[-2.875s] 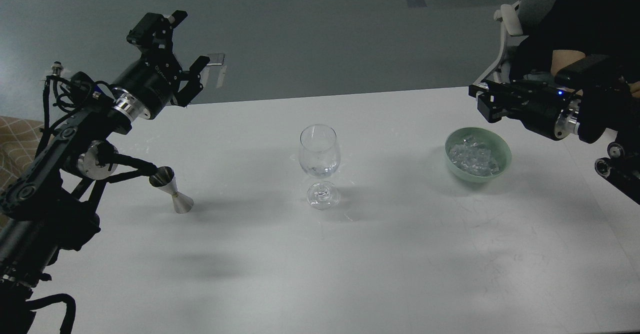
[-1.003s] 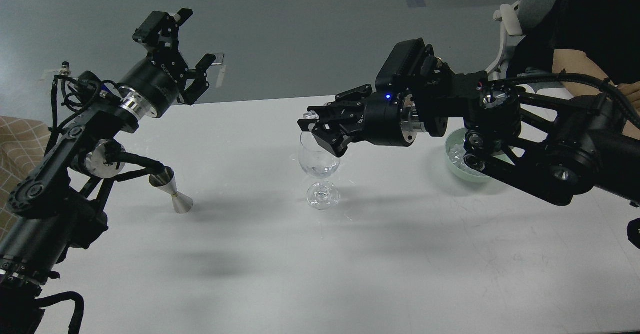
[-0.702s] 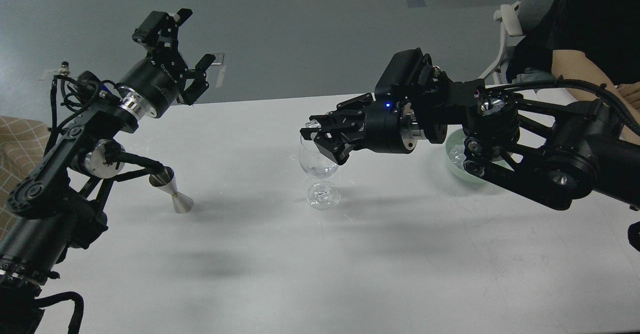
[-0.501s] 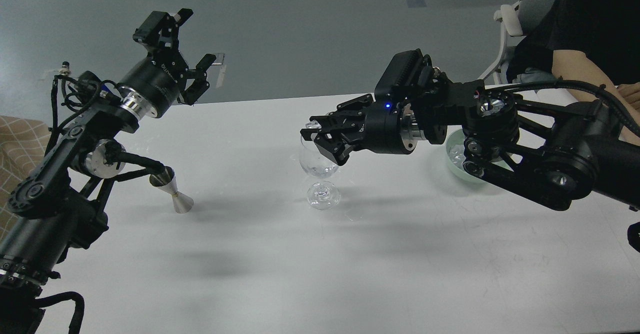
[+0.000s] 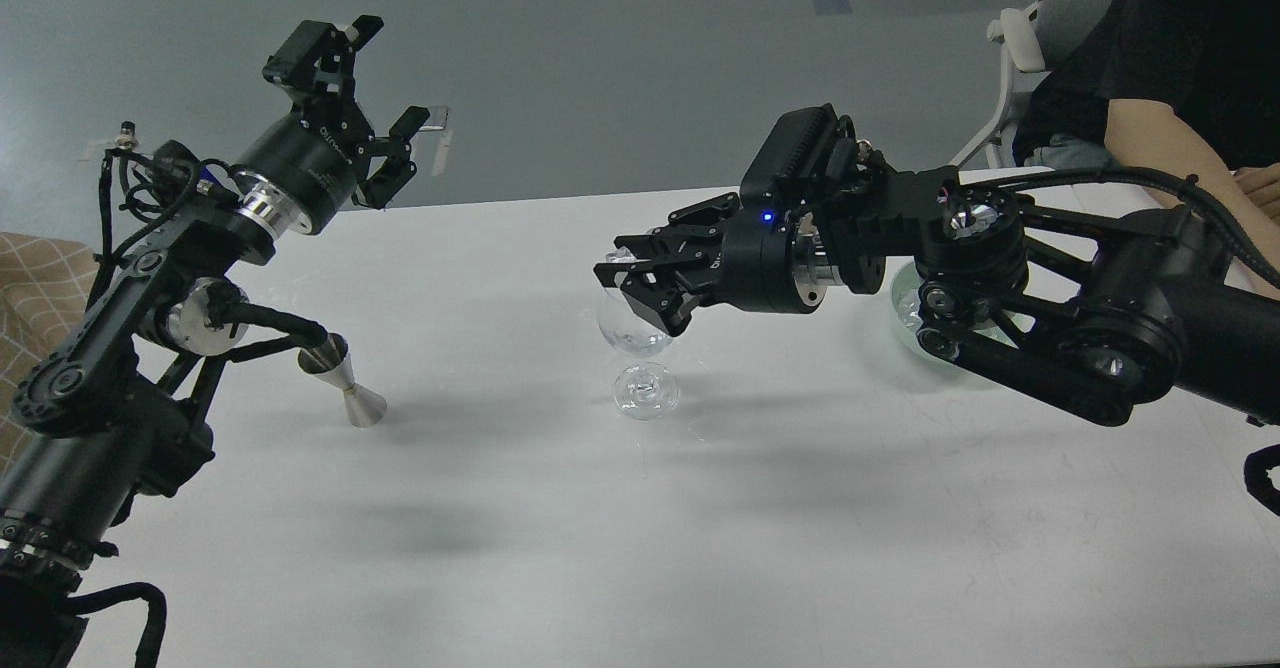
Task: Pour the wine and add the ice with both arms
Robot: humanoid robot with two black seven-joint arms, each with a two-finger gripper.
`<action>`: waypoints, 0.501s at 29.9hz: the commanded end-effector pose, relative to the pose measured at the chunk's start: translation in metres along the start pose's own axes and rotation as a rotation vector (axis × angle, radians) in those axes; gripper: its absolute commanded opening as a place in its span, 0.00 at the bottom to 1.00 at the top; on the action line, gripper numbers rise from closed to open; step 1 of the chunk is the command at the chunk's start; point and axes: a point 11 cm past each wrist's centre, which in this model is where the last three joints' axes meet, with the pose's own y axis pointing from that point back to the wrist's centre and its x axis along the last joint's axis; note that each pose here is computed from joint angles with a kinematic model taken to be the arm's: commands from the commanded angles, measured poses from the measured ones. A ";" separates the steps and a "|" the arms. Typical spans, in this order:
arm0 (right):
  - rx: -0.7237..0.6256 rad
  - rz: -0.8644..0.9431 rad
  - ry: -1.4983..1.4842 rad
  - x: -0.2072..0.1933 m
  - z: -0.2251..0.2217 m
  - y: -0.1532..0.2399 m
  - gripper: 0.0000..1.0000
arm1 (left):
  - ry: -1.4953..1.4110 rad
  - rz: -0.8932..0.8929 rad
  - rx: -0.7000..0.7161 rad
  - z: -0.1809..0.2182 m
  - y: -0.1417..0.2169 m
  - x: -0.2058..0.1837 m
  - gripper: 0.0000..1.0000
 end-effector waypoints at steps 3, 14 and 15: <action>0.000 0.004 0.000 0.001 0.000 0.000 0.50 | 0.001 -0.004 0.001 -0.001 0.000 -0.001 0.98; -0.024 0.103 -0.023 0.030 0.010 0.008 0.82 | -0.001 0.000 0.000 0.001 0.001 0.001 0.98; -0.024 0.104 -0.023 0.030 0.010 0.008 0.82 | -0.001 0.000 0.000 0.001 0.001 0.001 0.98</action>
